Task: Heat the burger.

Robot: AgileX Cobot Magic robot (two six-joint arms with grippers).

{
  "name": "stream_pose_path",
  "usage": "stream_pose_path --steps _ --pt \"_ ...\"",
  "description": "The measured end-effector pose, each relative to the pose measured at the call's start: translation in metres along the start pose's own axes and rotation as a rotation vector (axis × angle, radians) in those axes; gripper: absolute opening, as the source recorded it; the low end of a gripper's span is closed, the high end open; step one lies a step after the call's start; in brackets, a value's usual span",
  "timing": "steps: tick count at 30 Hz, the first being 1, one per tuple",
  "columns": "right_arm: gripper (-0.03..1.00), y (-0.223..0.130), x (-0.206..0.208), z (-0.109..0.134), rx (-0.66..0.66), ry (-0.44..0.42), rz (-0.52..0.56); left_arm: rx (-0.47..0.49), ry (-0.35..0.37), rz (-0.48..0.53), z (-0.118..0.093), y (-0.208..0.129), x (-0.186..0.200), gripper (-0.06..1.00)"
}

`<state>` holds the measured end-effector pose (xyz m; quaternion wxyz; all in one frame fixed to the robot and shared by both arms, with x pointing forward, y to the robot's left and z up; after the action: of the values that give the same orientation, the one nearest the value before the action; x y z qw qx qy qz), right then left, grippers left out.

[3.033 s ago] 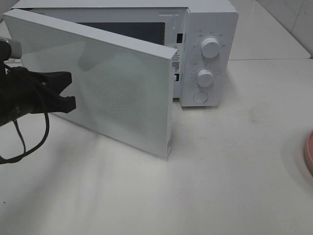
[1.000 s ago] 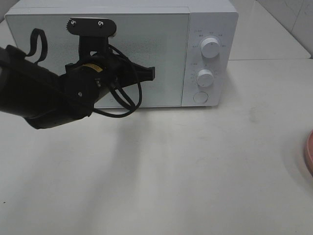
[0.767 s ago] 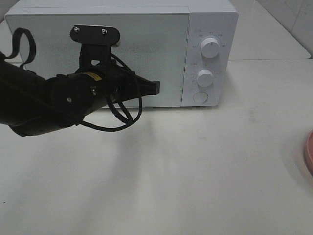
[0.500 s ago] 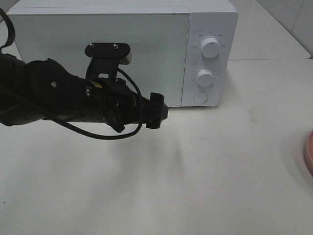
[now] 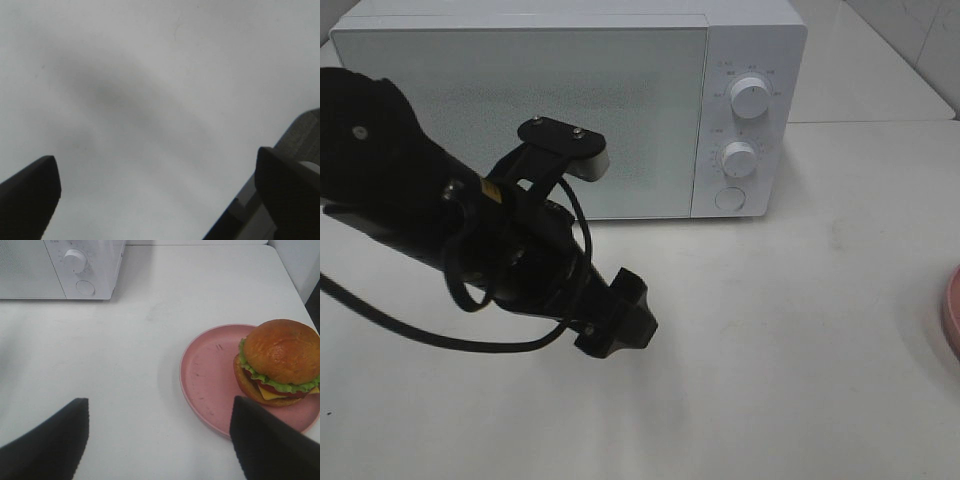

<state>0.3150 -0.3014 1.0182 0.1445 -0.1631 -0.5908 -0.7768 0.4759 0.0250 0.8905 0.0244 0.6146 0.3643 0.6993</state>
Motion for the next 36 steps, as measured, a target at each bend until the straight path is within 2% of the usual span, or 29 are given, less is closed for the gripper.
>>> stream_pose_path --steps 3,4,6,10,11,15,16,18,19,21,23,24,26,27,28,30,32,36 --pt "0.76 0.0 0.0 0.0 0.0 0.0 0.0 0.093 -0.011 0.043 0.015 -0.012 0.02 0.98" --pt "0.76 0.0 0.0 0.0 0.0 0.0 0.0 0.093 -0.011 0.043 0.015 -0.012 0.02 0.98" --pt "0.76 0.0 0.0 0.0 0.0 0.0 0.0 0.212 -0.011 0.087 0.038 -0.03 0.044 0.98" --pt "0.76 0.0 0.0 0.0 0.0 0.0 0.0 0.269 -0.013 0.108 0.048 -0.041 0.059 0.98" --pt "0.76 0.0 0.0 0.0 0.0 0.0 0.0 0.317 -0.01 0.121 0.057 -0.051 0.074 0.98" --pt "0.76 0.0 0.0 0.0 0.0 0.0 0.0 0.385 0.003 0.141 0.07 -0.067 0.099 0.98" --pt "0.76 0.0 0.0 0.0 0.0 0.0 0.0 0.434 0.017 0.153 0.078 -0.08 0.115 0.98" --pt "0.76 0.0 0.0 0.0 0.0 0.0 0.0 0.452 0.03 0.153 0.081 -0.084 0.123 0.98" --pt "0.76 0.0 0.0 0.0 0.0 0.0 0.0 0.509 0.063 0.16 0.089 -0.097 0.14 0.98" --pt "0.76 0.0 0.0 0.0 0.0 0.0 0.0 0.534 0.079 0.163 0.092 -0.102 0.146 0.98" --pt "0.76 0.0 0.0 0.0 0.0 0.0 0.0 0.632 0.147 0.16 0.1 -0.117 0.169 0.98" --pt "0.76 0.0 0.0 0.0 0.0 0.0 0.0 0.632 0.147 0.16 0.1 -0.117 0.169 0.98" --pt "0.76 0.0 0.0 0.0 0.0 0.0 0.0 0.699 0.23 0.13 0.104 -0.127 0.191 0.98" --pt "0.76 0.0 0.0 0.0 0.0 0.0 0.0 0.699 0.23 0.13 0.104 -0.127 0.191 0.98" --pt "0.76 0.0 0.0 0.0 0.0 0.0 0.0 0.716 0.278 0.124 0.103 -0.134 0.201 0.98" --pt "0.76 0.0 0.0 0.0 0.0 0.0 0.0 0.722 0.301 0.125 0.101 -0.138 0.204 0.98" --pt "0.76 0.0 0.0 0.0 0.0 0.0 0.0 0.738 0.367 0.138 0.088 -0.156 0.212 0.98" --pt "0.76 0.0 0.0 0.0 0.0 0.0 0.0 0.732 0.415 0.129 0.077 -0.167 0.217 0.98"
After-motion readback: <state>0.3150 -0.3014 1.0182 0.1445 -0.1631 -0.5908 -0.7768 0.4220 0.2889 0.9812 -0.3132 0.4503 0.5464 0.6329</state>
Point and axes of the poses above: a point on each arm's last joint axis where the gripper is mounted, x pointing back along that axis away from the gripper, z along the wrist's bending axis when the last joint is at zero, y = z × x, the point moved 9 cm from there along -x, pointing out along that axis toward the gripper, and after that the axes turned 14 degrees about -x, right-handed, at the moved point
